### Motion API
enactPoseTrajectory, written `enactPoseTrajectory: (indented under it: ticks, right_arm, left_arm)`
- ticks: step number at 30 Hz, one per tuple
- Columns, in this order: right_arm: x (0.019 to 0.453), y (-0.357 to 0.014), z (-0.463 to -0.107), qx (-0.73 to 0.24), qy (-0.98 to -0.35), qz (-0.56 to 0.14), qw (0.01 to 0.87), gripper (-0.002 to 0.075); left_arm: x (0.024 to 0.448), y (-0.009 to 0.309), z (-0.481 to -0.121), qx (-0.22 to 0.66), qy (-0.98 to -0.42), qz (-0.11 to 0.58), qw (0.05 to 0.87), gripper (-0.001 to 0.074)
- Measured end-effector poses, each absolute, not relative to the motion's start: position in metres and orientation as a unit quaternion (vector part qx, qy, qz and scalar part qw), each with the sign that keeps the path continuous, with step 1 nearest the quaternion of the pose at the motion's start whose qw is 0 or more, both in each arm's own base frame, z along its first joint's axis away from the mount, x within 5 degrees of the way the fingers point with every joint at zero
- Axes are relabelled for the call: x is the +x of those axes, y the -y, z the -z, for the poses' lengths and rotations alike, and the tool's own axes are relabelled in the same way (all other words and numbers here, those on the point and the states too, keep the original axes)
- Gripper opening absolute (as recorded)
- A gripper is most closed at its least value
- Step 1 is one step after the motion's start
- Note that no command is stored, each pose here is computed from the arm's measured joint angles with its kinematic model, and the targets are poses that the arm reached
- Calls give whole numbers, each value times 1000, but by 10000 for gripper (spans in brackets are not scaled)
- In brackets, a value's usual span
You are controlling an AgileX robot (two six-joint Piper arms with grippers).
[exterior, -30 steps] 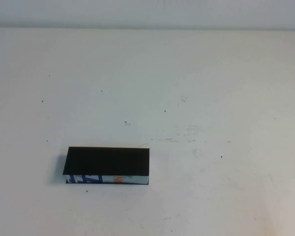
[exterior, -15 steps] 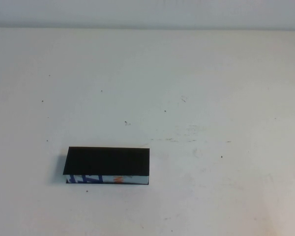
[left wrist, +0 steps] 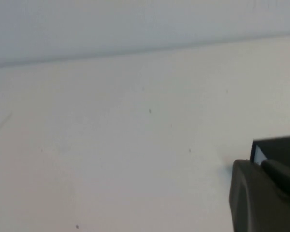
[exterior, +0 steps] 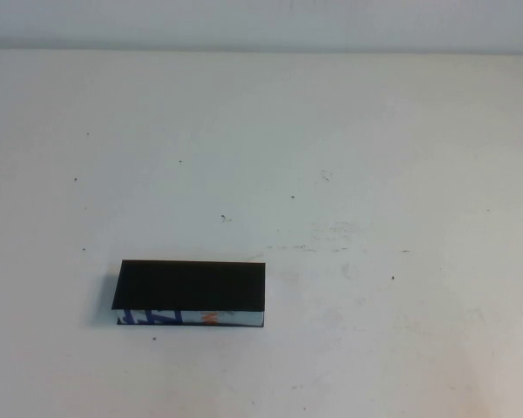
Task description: Return glasses to glasses case
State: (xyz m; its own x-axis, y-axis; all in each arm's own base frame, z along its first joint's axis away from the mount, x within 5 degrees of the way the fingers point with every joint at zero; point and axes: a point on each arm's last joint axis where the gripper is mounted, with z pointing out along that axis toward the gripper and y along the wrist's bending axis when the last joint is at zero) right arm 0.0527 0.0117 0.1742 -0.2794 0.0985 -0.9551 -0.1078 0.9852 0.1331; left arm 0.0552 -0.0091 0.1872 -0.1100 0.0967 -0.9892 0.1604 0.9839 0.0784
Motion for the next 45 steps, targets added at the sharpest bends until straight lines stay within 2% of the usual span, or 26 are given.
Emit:
enactPoseTrajectory:
  ticks: [6,45]
  right_arm:
    - [53,-12,-174,-3,-795,-86,600,-15]
    - [53,-12,-174,-2,-795,-87,600,-15]
  left_arm:
    - [52,10,-173,92,-796,28,598,-1]
    - [52,10,-172,88,-799,30,594,-1]
